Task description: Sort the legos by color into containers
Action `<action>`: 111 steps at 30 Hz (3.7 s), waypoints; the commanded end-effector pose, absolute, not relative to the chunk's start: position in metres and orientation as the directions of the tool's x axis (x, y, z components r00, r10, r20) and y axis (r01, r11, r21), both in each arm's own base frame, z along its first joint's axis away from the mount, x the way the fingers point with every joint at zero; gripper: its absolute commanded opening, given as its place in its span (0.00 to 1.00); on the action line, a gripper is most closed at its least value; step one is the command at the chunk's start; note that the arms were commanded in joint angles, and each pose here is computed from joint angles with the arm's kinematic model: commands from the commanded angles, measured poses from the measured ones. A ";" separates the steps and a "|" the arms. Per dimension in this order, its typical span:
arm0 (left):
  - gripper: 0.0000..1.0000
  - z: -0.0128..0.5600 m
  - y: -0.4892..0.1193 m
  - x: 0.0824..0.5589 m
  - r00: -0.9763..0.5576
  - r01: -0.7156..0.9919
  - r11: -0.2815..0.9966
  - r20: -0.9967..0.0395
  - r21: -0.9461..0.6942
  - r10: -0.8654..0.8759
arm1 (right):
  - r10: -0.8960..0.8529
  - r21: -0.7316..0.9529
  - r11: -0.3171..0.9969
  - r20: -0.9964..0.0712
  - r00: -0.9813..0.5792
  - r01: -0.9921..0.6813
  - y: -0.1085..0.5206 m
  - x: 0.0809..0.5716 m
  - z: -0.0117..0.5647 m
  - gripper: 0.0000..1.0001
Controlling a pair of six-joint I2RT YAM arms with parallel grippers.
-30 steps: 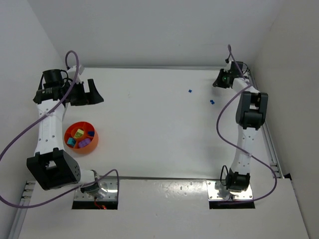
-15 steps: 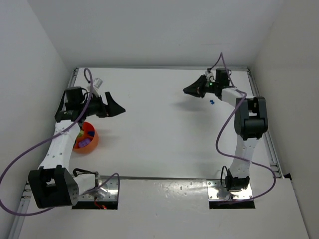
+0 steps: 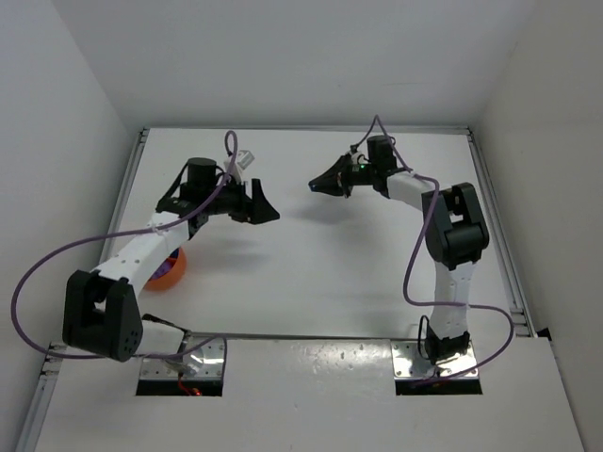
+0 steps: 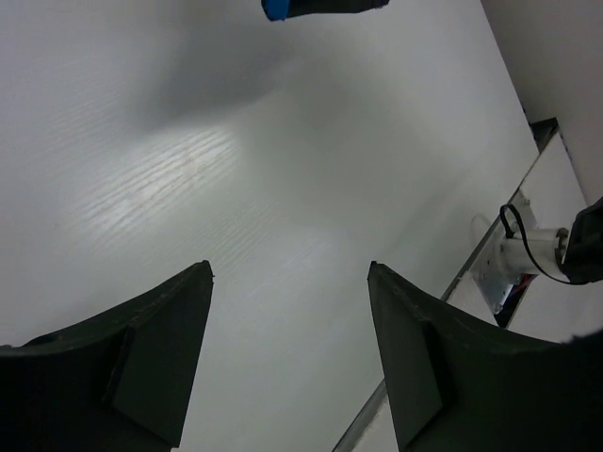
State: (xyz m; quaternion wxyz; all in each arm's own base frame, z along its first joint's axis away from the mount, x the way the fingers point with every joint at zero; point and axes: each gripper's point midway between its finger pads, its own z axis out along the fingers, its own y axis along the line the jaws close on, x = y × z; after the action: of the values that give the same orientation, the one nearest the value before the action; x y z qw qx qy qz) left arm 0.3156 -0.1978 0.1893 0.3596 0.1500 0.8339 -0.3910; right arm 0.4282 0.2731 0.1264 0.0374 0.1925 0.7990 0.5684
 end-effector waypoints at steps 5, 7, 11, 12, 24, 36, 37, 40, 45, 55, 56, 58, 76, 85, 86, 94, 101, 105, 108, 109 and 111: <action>0.66 0.219 -0.234 0.355 -0.590 0.635 0.605 -0.807 -0.481 -0.023 | 0.337 0.894 0.261 0.270 -0.902 0.365 0.294 0.402 0.150 0.00; 0.62 0.217 -0.243 0.363 -0.594 0.638 0.595 -0.804 -0.489 -0.025 | 0.330 0.880 0.269 0.298 -0.895 0.392 0.298 0.396 0.147 0.00; 0.57 0.214 -0.262 0.368 -0.605 0.655 0.566 -0.796 -0.502 -0.006 | 0.351 0.836 0.278 0.370 -0.860 0.473 0.305 0.389 0.147 0.00; 0.56 0.215 -0.263 0.370 -0.604 0.655 0.565 -0.797 -0.501 -0.006 | 0.351 0.836 0.278 0.370 -0.860 0.473 0.305 0.389 0.147 0.00; 0.53 0.202 -0.277 0.372 -0.638 0.652 0.535 -0.770 -0.536 0.006 | 0.356 0.823 0.251 0.411 -0.840 0.509 0.307 0.381 0.174 0.00; 0.47 0.208 -0.292 0.378 -0.619 0.675 0.520 -0.785 -0.523 0.014 | 0.325 0.807 0.268 0.437 -0.838 0.525 0.311 0.359 0.165 0.00; 0.47 0.208 -0.292 0.379 -0.618 0.672 0.527 -0.786 -0.520 0.011 | 0.325 0.807 0.268 0.437 -0.838 0.525 0.311 0.359 0.165 0.00; 0.46 0.208 -0.292 0.379 -0.618 0.672 0.527 -0.786 -0.520 0.011 | 0.322 0.818 0.263 0.425 -0.846 0.511 0.312 0.361 0.169 0.00; 0.48 0.202 -0.290 0.373 -0.622 0.677 0.522 -0.782 -0.518 0.030 | 0.322 0.819 0.263 0.424 -0.846 0.510 0.313 0.364 0.169 0.00; 0.57 0.201 -0.280 0.367 -0.627 0.657 0.546 -0.779 -0.519 0.015 | 0.338 0.824 0.255 0.414 -0.845 0.506 0.309 0.370 0.171 0.00; 0.57 0.201 -0.280 0.367 -0.627 0.657 0.546 -0.779 -0.519 0.015 | 0.338 0.824 0.255 0.414 -0.845 0.506 0.309 0.370 0.171 0.00; 0.54 0.201 -0.280 0.367 -0.627 0.657 0.546 -0.779 -0.519 0.015 | 0.336 0.834 0.250 0.402 -0.852 0.492 0.309 0.370 0.176 0.00; 0.49 0.193 -0.279 0.367 -0.645 0.639 0.558 -0.764 -0.530 0.013 | 0.333 0.853 0.225 0.387 -0.860 0.472 0.307 0.374 0.192 0.00; 0.40 0.197 -0.276 0.371 -0.639 0.638 0.562 -0.770 -0.526 0.004 | 0.326 0.842 0.235 0.402 -0.855 0.486 0.306 0.369 0.185 0.00; 0.40 0.197 -0.272 0.374 -0.639 0.632 0.568 -0.770 -0.526 -0.002 | 0.324 0.846 0.238 0.395 -0.860 0.478 0.306 0.369 0.184 0.00; 0.30 0.213 -0.264 0.386 -0.622 0.631 0.566 -0.782 -0.531 -0.040 | 0.324 0.839 0.246 0.400 -0.857 0.484 0.304 0.365 0.178 0.00; 0.25 0.221 -0.261 0.389 -0.629 0.622 0.548 -0.774 -0.559 -0.074 | 0.327 0.829 0.252 0.412 -0.850 0.499 0.304 0.365 0.173 0.00; 0.15 0.223 -0.262 0.389 -0.627 0.627 0.538 -0.775 -0.563 -0.080 | 0.317 0.839 0.251 0.400 -0.860 0.482 0.309 0.366 0.174 0.00; 0.06 0.223 -0.262 0.389 -0.627 0.627 0.538 -0.775 -0.563 -0.080 | 0.314 0.844 0.254 0.391 -0.865 0.473 0.309 0.366 0.174 0.18; 0.06 0.228 -0.262 0.388 -0.620 0.633 0.536 -0.781 -0.559 -0.082 | 0.314 0.844 0.254 0.391 -0.865 0.473 0.309 0.366 0.174 0.21; 0.05 0.231 -0.260 0.387 -0.617 0.629 0.543 -0.782 -0.556 -0.085 | 0.329 0.851 0.250 0.373 -0.867 0.461 0.304 0.372 0.173 0.30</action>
State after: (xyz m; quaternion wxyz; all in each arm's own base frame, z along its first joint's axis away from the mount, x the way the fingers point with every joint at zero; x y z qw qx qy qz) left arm 0.3695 -0.2699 0.1835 0.3297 0.1665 0.8134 -0.4494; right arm 0.3722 0.3061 0.1517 -0.0756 0.2757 0.7916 0.5401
